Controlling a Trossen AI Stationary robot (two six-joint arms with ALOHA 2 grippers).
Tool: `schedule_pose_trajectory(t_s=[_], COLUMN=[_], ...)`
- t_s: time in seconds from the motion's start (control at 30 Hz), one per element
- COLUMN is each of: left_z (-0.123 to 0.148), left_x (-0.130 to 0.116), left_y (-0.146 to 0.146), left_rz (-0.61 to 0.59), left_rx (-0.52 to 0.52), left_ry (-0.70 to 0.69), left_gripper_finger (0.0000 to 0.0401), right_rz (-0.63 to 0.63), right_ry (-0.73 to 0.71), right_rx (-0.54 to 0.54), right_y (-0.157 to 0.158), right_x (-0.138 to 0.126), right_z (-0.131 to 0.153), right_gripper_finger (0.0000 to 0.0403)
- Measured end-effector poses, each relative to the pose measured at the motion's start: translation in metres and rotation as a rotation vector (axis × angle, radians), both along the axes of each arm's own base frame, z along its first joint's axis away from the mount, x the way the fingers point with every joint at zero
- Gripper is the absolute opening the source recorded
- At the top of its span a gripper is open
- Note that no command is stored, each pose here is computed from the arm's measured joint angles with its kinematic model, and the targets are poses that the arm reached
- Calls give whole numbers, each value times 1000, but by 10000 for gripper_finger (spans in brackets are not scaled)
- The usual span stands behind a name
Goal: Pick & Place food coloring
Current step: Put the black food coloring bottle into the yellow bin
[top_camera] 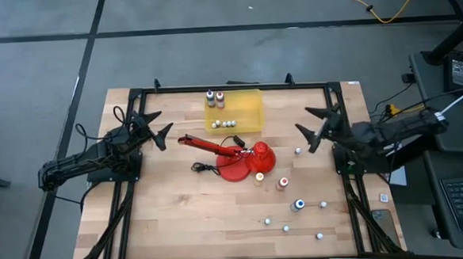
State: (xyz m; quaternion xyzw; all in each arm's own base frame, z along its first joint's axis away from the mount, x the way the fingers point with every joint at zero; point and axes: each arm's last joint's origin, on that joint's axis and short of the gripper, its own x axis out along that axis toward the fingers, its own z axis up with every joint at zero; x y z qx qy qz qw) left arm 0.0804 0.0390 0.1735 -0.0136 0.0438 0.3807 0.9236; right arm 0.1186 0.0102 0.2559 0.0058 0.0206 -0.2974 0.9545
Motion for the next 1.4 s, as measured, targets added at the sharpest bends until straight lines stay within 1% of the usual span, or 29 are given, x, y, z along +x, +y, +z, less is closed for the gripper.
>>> schedule_pose_trajectory(t_s=[0.03, 0.1, 0.23, 0.33, 0.43, 0.53, 0.63, 0.73, 0.83, 0.93, 1.1, 1.27, 1.4], left_z=[0, 0, 0, 0, 0, 0, 0, 0, 0, 0, 0, 0, 0], left_x=[0, 0, 0, 0, 0, 0, 0, 0, 0, 0, 0, 0, 0], left_y=[0, 0, 0, 0, 0, 0, 0, 0, 0, 0, 0, 0, 0], left_rz=[0, 0, 0, 0, 0, 0, 0, 0, 0, 0, 0, 0, 0], left_rx=[0, 0, 0, 0, 0, 0, 0, 0, 0, 0, 0, 0, 0], left_ry=[0, 0, 0, 0, 0, 0, 0, 0, 0, 0, 1, 0, 0], left_gripper_finger=[319, 319, 319, 319, 319, 319, 319, 319, 319, 319, 319, 319, 319], right_rz=[1, -49, -209, -320, -438, -507, -559, -639, -697, -747, -828, -853, -839], right_ry=[56, 139, 300, 419, 470, 498, 513, 517, 569, 609, 680, 738, 728], right_rx=[-1, 57, 305, 483, 682, 863, 992, 1067, 1121, 1147, 1162, 1173, 1187], right_y=[0, -1, -11, -19, -27, -32, -34, -33, -30, -26, -21, -19, -19], right_x=[6, 18, 38, 50, 62, 77, 91, 103, 112, 116, 111, 106, 103], right_z=[6, 19, 33, 35, 33, 27, 19, 5, -12, -27, -51, -71, -85], right_gripper_finger=[347, 347, 347, 347, 347, 347, 347, 347, 347, 347, 347, 347, 347])
